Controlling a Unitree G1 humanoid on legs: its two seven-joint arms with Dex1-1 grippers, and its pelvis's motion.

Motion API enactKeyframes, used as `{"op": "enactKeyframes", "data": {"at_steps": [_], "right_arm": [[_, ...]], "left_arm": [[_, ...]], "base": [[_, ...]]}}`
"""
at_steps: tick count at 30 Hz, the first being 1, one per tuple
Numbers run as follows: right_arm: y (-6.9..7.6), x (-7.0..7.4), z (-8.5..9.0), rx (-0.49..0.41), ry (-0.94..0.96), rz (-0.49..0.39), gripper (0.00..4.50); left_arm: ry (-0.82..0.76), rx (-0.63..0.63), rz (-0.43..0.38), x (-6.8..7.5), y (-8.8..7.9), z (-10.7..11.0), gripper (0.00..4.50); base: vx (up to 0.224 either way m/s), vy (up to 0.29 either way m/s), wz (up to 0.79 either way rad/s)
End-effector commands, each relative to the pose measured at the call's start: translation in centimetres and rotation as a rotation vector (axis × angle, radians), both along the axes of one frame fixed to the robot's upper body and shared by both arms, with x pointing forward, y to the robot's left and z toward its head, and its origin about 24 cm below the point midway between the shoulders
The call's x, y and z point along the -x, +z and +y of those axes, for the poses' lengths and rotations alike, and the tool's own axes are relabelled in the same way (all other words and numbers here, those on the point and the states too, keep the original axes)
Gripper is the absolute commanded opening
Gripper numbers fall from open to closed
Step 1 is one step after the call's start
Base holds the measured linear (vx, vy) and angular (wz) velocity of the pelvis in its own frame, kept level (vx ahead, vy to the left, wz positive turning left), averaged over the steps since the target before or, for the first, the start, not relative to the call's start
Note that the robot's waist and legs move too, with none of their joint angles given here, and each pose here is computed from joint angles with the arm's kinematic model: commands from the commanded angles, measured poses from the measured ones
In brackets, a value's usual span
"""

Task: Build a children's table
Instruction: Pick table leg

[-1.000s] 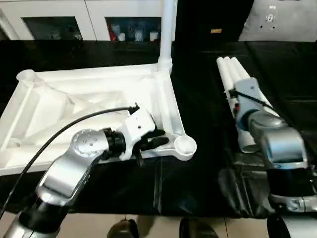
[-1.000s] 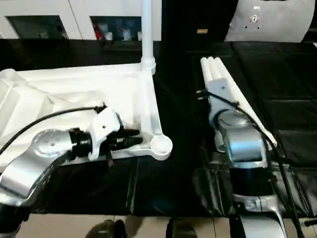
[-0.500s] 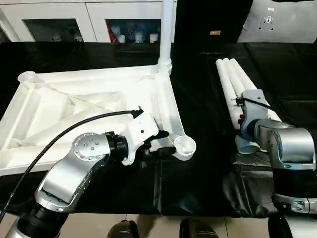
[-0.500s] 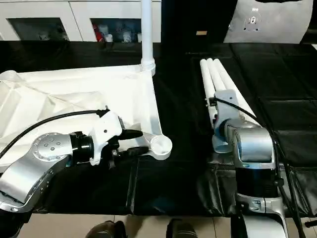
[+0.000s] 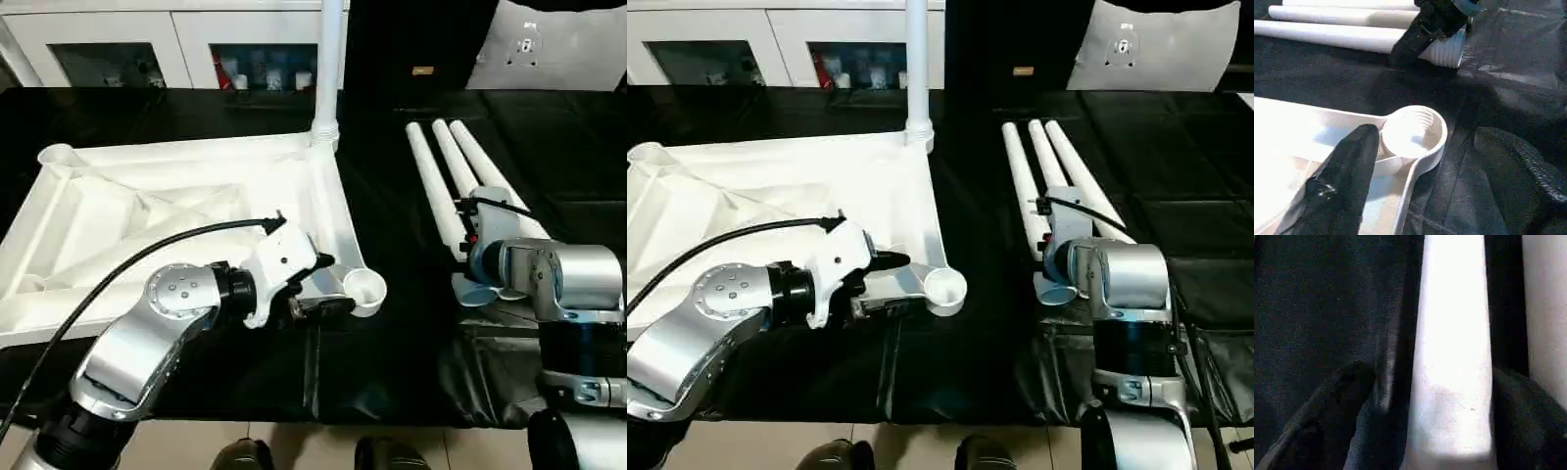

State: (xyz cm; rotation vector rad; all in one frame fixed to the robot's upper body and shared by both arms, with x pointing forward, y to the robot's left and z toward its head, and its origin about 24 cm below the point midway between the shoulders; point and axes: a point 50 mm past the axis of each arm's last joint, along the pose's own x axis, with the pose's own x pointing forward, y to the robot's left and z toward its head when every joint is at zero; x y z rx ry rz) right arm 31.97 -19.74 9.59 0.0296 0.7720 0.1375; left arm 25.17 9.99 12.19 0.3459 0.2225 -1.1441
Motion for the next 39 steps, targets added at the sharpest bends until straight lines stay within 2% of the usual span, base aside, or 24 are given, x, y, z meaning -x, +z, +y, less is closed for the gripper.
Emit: {"op": "enactKeyframes", "data": {"at_steps": [1,7,12,15,17,19,21,23,26,27,29,30,31,33,34,35,36,37,38,39], "right_arm": [[-1.0,0.1,0.5,-0.039,0.01,0.054,3.65],[-1.2,0.1,0.4,-0.053,0.003,0.058,2.96],[-1.3,0.1,0.6,-0.077,0.003,0.05,2.74],[-1.3,0.0,0.9,-0.098,0.002,0.038,2.36],[-1.2,-0.1,1.0,-0.115,-0.008,0.019,2.29],[-1.2,-0.1,1.0,-0.131,-0.012,-0.002,2.03],[-1.2,-0.1,1.0,-0.15,-0.023,-0.033,2.01],[-0.7,-0.4,1.2,-0.233,-0.041,-0.136,1.9],[0.7,-0.4,1.4,-0.375,0.003,-0.373,1.88],[0.7,-0.4,1.4,-0.375,0.003,-0.373,1.88],[1.0,-0.2,1.5,-0.434,0.03,-0.412,1.87],[1.4,0.0,1.7,-0.498,0.06,-0.443,1.87],[2.4,0.5,2.1,-0.639,0.125,-0.517,1.87],[3.6,1.2,2.4,-0.801,0.193,-0.586,1.87],[3.7,1.3,2.5,-0.825,0.205,-0.596,1.87],[4.1,1.6,2.6,-0.887,0.237,-0.618,1.87],[4.2,1.8,2.7,-0.912,0.259,-0.63,1.87],[4.2,1.8,2.7,-0.912,0.259,-0.63,1.87],[4.4,2.2,2.9,-0.955,0.302,-0.632,1.87],[4.5,2.4,3.0,-0.975,0.323,-0.629,1.87]], "left_arm": [[-0.006,-0.011,-0.023,0.1,0.3,-0.1,3.89],[-0.005,-0.013,-0.03,0.0,0.4,0.0,4.48],[0.0,-0.023,-0.031,0.0,0.3,0.1,4.5],[0.001,-0.025,-0.033,0.0,0.3,0.2,4.5],[0.008,-0.022,-0.037,-0.1,0.3,0.2,4.5],[0.026,-0.015,-0.054,-0.3,0.4,0.3,4.5],[0.049,-0.013,-0.078,-0.5,0.5,0.4,4.5],[0.072,-0.011,-0.083,-0.8,0.4,0.5,4.5],[0.141,0.035,-0.095,-1.7,0.8,0.7,4.5],[0.141,0.035,-0.095,-1.7,0.8,0.7,4.5],[0.178,0.081,-0.097,-2.4,1.3,0.7,4.5],[0.203,0.126,-0.1,-2.9,1.7,0.7,4.5],[0.242,0.231,-0.093,-3.7,2.8,0.6,4.5],[0.243,0.356,-0.069,-4.2,4.2,0.2,4.5],[0.241,0.376,-0.064,-4.3,4.5,0.1,4.5],[0.232,0.435,-0.05,-4.4,5.2,-0.1,4.5],[0.221,0.492,-0.032,-4.5,5.8,-0.4,4.5],[0.221,0.492,-0.032,-4.5,5.8,-0.4,4.5],[0.191,0.598,0.004,-4.5,6.8,-0.8,4.5],[0.176,0.642,0.02,-4.5,7.3,-1.0,4.5]], "base": [[0.0,0.0,0.0],[0.0,0.0,0.0],[0.0,0.0,0.0],[0.0,0.0,0.0],[0.0,0.0,0.0],[0.0,0.0,0.0],[0.0,0.0,0.0],[0.0,0.0,0.0],[0.0,0.0,0.0],[0.0,0.0,0.0],[0.0,0.0,0.0],[0.0,0.0,0.0],[0.0,0.0,0.0],[0.0,0.0,0.0],[0.0,0.0,0.0],[0.0,0.0,0.0],[0.0,0.0,0.0],[0.0,0.0,0.0],[0.0,0.0,0.0],[0.0,0.0,0.0]]}}
